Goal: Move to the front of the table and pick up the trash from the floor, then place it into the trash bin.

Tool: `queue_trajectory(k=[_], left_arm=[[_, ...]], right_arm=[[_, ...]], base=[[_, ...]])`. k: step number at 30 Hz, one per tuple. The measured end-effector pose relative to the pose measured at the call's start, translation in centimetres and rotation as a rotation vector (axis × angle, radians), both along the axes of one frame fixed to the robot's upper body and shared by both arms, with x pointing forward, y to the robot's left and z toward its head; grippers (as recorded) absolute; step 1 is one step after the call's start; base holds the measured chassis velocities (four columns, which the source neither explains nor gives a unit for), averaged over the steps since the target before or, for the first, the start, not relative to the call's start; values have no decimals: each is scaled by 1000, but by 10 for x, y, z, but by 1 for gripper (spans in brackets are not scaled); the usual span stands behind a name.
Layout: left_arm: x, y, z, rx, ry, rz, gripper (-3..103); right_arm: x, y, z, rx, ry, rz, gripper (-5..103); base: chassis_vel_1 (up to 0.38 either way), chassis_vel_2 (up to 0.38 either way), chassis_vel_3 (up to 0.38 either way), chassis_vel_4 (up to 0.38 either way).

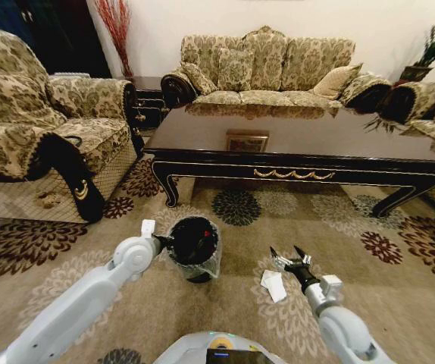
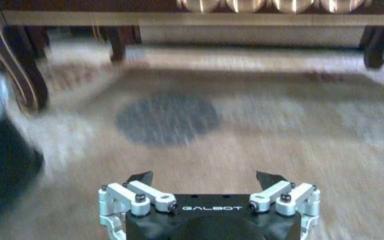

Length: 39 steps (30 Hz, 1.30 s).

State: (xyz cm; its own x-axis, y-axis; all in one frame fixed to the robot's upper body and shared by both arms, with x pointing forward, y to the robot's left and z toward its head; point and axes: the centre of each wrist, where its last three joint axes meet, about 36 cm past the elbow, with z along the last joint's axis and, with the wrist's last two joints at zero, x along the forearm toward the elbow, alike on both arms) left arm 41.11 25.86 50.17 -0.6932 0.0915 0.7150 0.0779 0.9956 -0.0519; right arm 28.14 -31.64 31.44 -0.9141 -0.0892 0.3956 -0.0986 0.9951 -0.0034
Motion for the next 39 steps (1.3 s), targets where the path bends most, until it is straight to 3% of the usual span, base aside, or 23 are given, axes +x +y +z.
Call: queue_trajectory(k=[3,7,16,39], left_arm=[[0,-1,-1,0,2,-9,2],[-1,-4,2,-5,-2,-21,2],[-2,-5,-1,-14,12,-18,2],[-3,-8,0,-11,11,-22,2]], right_arm=[[-2,-6,-47,-49,61,0,100],[0,-6,-87,-51,135,-27,100],[7,-5,-120,-44,177,-22,102],[-1,-1,-119,-64,174,11,23]], base=[[0,0,0,0],[0,0,0,0],[0,0,0,0],[0,0,0,0]])
